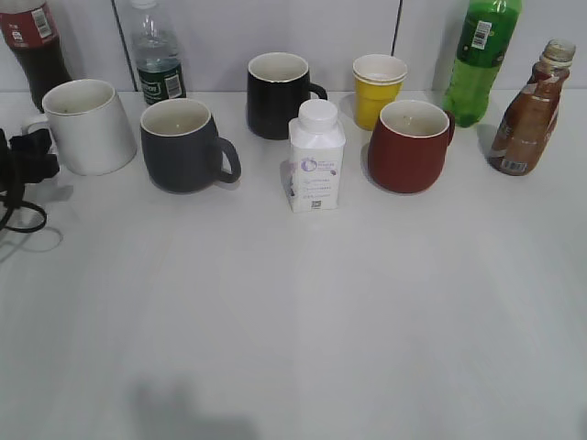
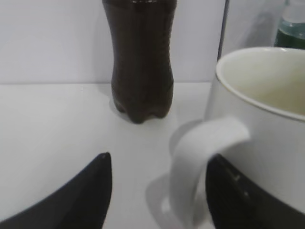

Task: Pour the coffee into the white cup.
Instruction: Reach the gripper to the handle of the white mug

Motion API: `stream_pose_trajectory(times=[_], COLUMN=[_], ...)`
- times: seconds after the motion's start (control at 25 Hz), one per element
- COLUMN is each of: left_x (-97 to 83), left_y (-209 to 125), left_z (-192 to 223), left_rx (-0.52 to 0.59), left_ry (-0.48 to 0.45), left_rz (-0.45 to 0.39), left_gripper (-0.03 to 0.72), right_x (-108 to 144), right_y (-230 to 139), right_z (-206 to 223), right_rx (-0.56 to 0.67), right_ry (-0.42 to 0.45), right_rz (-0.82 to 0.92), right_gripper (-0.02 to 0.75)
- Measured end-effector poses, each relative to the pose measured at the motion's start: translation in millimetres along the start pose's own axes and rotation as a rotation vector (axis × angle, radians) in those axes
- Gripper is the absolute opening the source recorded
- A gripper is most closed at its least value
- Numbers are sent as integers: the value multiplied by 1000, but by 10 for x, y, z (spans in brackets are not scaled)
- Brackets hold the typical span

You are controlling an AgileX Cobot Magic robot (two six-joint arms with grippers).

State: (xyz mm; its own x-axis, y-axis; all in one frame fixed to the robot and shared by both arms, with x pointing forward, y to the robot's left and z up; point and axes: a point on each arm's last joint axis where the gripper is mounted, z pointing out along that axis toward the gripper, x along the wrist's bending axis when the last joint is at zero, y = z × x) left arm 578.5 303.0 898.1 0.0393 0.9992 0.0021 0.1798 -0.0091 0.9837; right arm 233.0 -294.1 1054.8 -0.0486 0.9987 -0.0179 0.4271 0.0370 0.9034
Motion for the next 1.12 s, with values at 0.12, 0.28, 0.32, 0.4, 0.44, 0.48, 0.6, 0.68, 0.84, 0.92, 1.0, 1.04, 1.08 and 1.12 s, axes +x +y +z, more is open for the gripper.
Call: stream_pose_trajectory(times=[0.12, 0.28, 0.32, 0.4, 0.44, 0.48, 0.6, 0.68, 0.84, 0.92, 1.0, 1.04, 1.08, 1.12], left_x=[7, 16, 17, 20, 21, 22, 24, 21, -1, -19, -37, -40, -43, -45], left_y=[-2, 2, -1, 2, 5, 10, 37, 59, 103, 98, 64, 57, 53, 51], left_z=[123, 253, 280, 326, 350, 375, 436, 462, 506, 536, 555, 558, 560, 561], left_rx=[-14, -31, -32, -33, -32, -33, -37, -39, -52, -54, -48, -49, -51, -55], left_ry=[0, 1, 1, 1, 0, 0, -3, -7, -34, -56, -76, -80, -83, -85], left_rz=[0, -11, -16, -23, -22, -24, -21, -18, -2, 13, 27, 29, 30, 31], left_gripper=[470, 469, 466, 452, 441, 427, 377, 333, 188, 104, 50, 45, 41, 41], right_x=[0, 0, 0, 0, 0, 0, 0, 0, 0, 0, 0, 0, 1, 1], right_y=[0, 0, 0, 0, 0, 0, 0, 0, 0, 0, 0, 0, 0, 0], right_z=[0, 0, 0, 0, 0, 0, 0, 0, 0, 0, 0, 0, 0, 0], right_rx=[0, 0, 0, 0, 0, 0, 0, 0, 0, 0, 0, 0, 0, 0], right_ry=[0, 0, 0, 0, 0, 0, 0, 0, 0, 0, 0, 0, 1, 1], right_rz=[0, 0, 0, 0, 0, 0, 0, 0, 0, 0, 0, 0, 0, 0], right_gripper=[588, 588, 588, 588, 588, 588, 588, 588, 588, 588, 588, 588, 588, 588])
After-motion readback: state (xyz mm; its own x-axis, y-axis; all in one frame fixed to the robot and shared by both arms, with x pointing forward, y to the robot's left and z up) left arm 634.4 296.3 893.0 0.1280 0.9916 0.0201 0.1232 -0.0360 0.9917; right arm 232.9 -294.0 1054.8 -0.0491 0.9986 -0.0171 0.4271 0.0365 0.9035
